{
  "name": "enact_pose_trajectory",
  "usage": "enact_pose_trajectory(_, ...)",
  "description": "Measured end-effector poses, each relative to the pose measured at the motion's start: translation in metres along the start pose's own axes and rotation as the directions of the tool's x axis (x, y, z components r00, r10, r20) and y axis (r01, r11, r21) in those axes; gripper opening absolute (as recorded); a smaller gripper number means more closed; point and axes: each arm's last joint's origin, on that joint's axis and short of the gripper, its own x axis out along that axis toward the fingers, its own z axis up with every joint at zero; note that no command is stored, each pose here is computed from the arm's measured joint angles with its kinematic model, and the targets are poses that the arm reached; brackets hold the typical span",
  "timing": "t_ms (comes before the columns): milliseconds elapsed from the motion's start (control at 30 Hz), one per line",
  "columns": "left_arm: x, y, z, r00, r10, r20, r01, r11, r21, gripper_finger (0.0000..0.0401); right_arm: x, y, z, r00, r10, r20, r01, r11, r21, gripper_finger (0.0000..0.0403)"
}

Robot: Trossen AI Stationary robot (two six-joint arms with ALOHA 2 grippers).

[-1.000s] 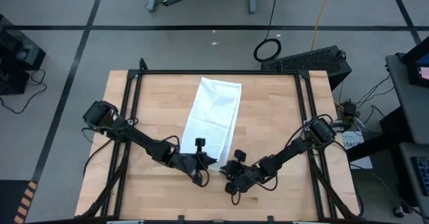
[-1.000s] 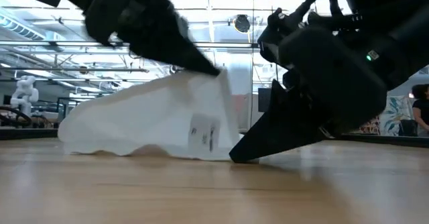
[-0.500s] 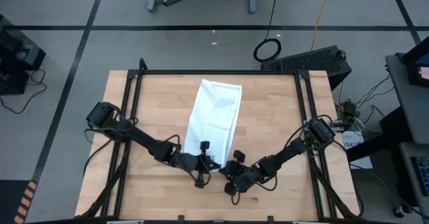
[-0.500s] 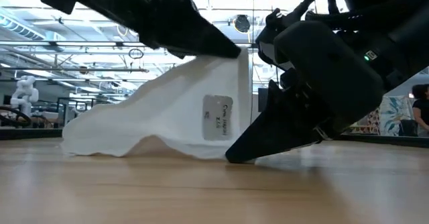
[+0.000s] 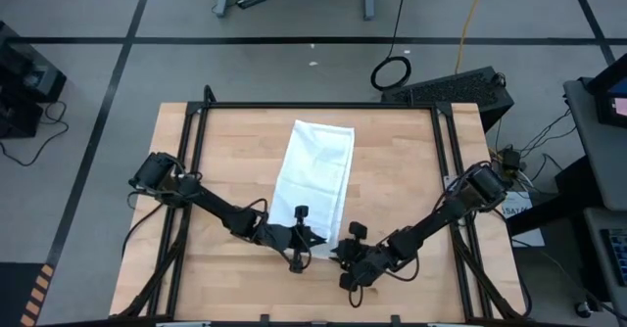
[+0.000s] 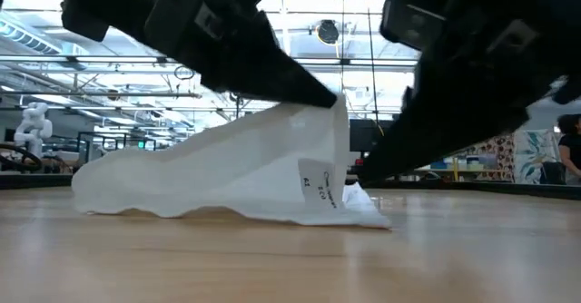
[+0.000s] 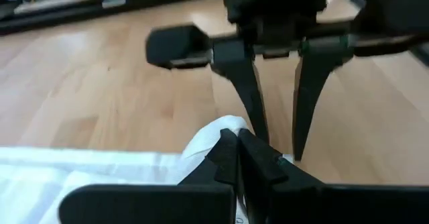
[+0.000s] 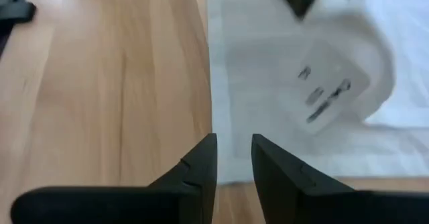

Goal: Roll towel
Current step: Roll the white towel

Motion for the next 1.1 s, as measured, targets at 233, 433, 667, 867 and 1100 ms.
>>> enact_pose_trajectory(233, -0.001, -0.002, 0.013, 0.991, -0.033, 0.127, 0.032, 0.999, 0.009, 0.0008, 0.008, 0.001, -0.015, 0.999, -0.032, -0.018, 0.033, 0.999, 0.031, 0.0077)
enact_pose_trajectory(433, 0.004, -0.004, 0.006, 0.992, -0.066, 0.111, 0.066, 0.998, 0.005, 0.0008, 0.014, 0.001, -0.021, 0.999, -0.048, -0.02, 0.049, 0.998, 0.046, 0.0042)
enact_pose_trajectory(667, 0.016, -0.006, -0.008, 0.992, -0.034, 0.125, 0.042, 0.997, -0.063, 0.0008, 0.006, 0.001, -0.014, 0.999, -0.03, -0.02, 0.03, 1.0, 0.005, 0.0012)
enact_pose_trajectory(867, 0.025, -0.008, -0.007, 0.99, -0.032, 0.136, 0.041, 0.997, -0.066, 0.0008, -0.007, 0.005, -0.002, 1.0, 0.018, -0.02, -0.018, 1.0, -0.003, 0.0016)
enact_pose_trajectory(1100, 0.025, -0.008, -0.005, 0.989, -0.03, 0.142, 0.041, 0.996, -0.074, 0.0008, -0.039, 0.01, 0.0, 0.998, 0.014, -0.056, -0.021, 0.993, -0.117, 0.0072)
